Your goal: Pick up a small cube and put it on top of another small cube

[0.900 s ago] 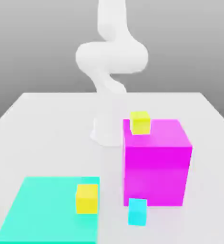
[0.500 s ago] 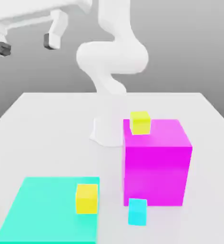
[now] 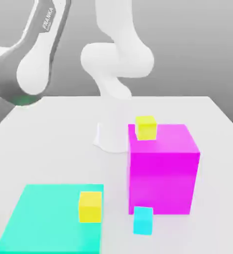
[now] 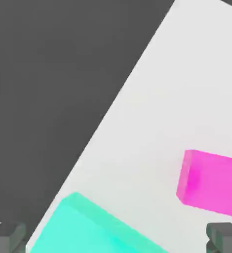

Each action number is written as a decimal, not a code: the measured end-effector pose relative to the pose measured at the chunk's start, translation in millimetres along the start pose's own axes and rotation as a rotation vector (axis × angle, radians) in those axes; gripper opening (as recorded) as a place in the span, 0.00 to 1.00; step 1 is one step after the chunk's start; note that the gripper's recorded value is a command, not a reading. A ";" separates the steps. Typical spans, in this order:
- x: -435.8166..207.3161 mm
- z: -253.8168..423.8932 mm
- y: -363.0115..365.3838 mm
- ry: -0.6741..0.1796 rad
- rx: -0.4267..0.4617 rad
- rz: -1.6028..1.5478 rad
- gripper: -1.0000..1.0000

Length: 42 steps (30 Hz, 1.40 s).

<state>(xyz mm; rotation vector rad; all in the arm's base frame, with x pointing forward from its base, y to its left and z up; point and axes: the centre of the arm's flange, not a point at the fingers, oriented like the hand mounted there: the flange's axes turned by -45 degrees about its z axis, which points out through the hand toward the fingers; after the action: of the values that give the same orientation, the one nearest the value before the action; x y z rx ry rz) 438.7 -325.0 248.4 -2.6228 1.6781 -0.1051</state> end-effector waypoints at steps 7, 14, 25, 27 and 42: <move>7.0 105.3 41.1 -0.039 -0.060 0.107 0.00; 7.0 106.8 41.5 -0.038 -0.060 0.108 0.00; -61.1 -20.5 -37.2 -0.094 0.010 -0.172 0.00; -91.5 -41.5 -61.0 -0.108 0.027 -0.279 0.00; -299.7 -173.3 -98.2 -0.136 0.057 -0.973 0.00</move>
<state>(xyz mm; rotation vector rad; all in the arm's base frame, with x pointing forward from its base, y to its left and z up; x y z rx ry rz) 390.3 -9.3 414.2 -3.0240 0.2426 0.0127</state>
